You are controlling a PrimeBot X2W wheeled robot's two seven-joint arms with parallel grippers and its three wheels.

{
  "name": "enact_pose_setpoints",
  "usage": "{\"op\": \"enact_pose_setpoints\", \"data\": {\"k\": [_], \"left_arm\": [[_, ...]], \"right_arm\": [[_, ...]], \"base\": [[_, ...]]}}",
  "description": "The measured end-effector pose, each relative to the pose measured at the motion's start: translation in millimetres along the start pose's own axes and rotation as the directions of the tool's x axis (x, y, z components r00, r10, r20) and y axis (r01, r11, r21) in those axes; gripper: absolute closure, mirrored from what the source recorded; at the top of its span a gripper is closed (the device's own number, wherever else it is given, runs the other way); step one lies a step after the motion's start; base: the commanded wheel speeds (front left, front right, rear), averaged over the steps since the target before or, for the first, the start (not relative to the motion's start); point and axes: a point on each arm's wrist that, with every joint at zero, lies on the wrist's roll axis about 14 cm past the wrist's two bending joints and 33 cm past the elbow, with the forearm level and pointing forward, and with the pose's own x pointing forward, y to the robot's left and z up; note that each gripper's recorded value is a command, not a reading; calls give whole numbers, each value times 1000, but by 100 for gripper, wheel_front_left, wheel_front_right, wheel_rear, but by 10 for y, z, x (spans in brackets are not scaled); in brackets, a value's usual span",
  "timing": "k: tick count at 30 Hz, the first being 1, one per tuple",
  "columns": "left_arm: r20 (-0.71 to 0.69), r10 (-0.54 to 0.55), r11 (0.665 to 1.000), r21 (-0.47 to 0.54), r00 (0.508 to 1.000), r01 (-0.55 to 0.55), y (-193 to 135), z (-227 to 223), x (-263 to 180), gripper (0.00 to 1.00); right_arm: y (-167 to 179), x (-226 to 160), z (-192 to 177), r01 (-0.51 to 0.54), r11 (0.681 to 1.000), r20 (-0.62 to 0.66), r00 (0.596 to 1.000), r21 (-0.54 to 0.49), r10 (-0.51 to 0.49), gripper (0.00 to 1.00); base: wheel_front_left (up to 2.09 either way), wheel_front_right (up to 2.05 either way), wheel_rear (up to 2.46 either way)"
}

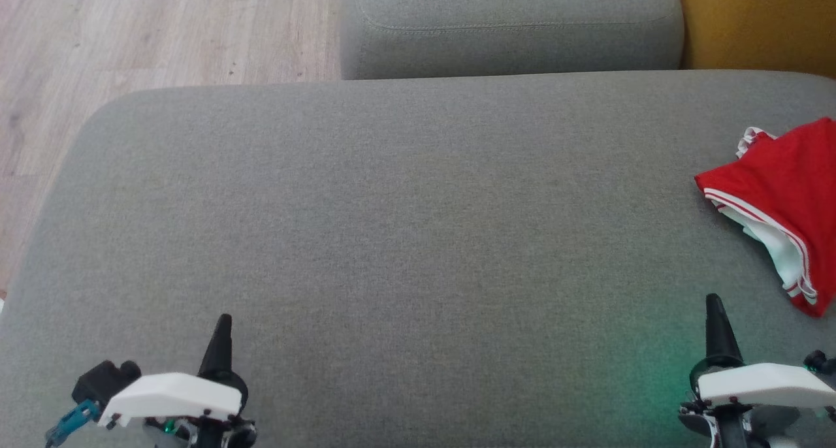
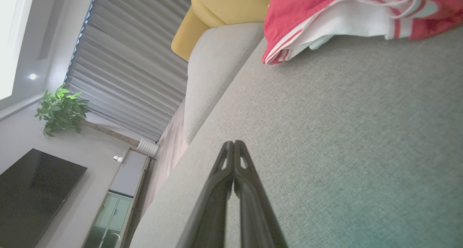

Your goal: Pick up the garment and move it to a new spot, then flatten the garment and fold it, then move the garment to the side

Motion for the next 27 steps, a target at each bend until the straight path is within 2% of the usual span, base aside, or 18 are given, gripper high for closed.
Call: {"op": "enact_pose_setpoints", "data": {"k": [13, 27], "left_arm": [[11, -28, 989, -144, 1000, 29, -76, 100, 59, 100], [28, -66, 953, -296, 997, 71, -163, 216, 117, 100]], "right_arm": [[35, 36, 87, -11, 988, 20, 1000, 153, 8, 100], [76, 67, 178, -33, 949, 36, 999, 315, 23, 100]], "base": [[0, 0, 0], [0, 0, 0]]}}
